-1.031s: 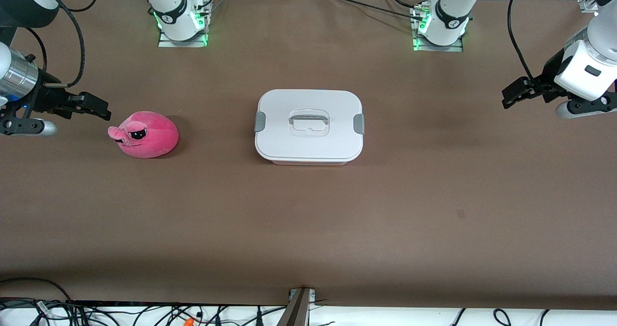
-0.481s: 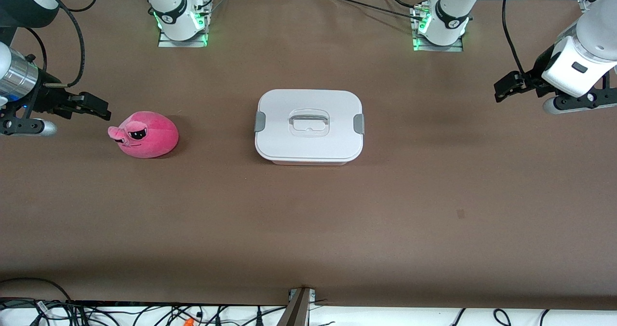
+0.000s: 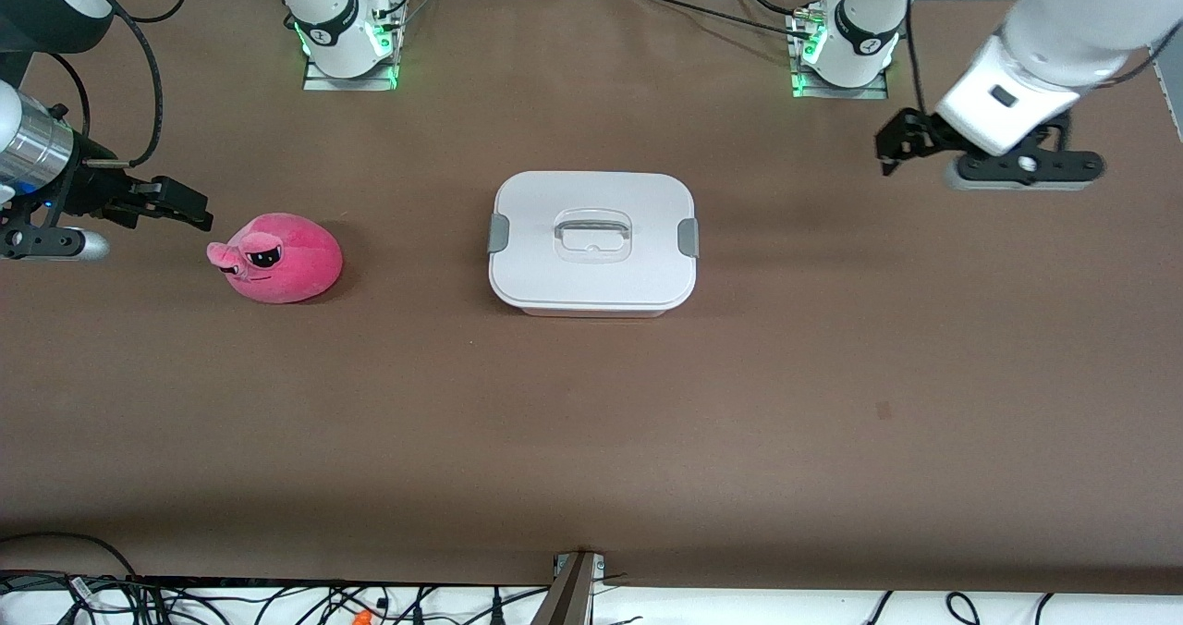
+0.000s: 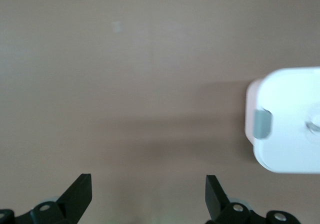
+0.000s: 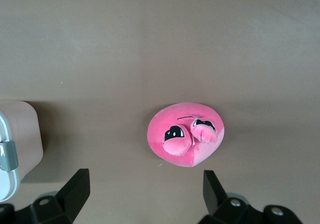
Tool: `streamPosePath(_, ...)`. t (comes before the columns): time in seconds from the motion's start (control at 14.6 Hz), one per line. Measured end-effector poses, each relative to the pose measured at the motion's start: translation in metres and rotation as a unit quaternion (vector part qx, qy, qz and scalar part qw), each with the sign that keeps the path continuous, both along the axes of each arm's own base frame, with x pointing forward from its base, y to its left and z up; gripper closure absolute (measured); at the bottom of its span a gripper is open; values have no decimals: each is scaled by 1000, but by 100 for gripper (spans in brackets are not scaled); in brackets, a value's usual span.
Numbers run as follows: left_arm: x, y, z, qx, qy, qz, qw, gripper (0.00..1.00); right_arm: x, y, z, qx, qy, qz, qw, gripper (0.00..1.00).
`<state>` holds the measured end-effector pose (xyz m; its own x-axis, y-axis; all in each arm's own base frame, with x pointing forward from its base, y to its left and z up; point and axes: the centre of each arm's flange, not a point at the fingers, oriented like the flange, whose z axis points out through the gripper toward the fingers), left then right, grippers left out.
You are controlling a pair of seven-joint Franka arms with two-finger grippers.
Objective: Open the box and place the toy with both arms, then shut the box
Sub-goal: 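Move the left gripper over the white lid and lower onto its handle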
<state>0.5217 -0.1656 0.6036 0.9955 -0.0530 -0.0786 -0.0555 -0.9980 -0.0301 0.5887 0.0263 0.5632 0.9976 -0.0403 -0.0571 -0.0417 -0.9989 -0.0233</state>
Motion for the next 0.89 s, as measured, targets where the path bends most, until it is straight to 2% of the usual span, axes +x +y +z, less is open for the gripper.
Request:
streamPosePath(0.21, -16, -47, -5, -11, 13, -55, 998, 0, 0, 0, 0, 0, 0, 0, 1000, 0)
streamPosePath(0.41, -22, -81, -11, -70, 35, -131, 988, 0, 0, 0, 0, 0, 0, 0, 1000, 0)
streamPosePath(0.62, -14, -136, -20, -109, 41, -198, 973, 0, 0, -1, 0, 0, 0, -1, 1000, 0)
streamPosePath(0.89, 10, -198, -67, -151, 23, -257, 954, 0, 0, -1, 0, 0, 0, -1, 1000, 0)
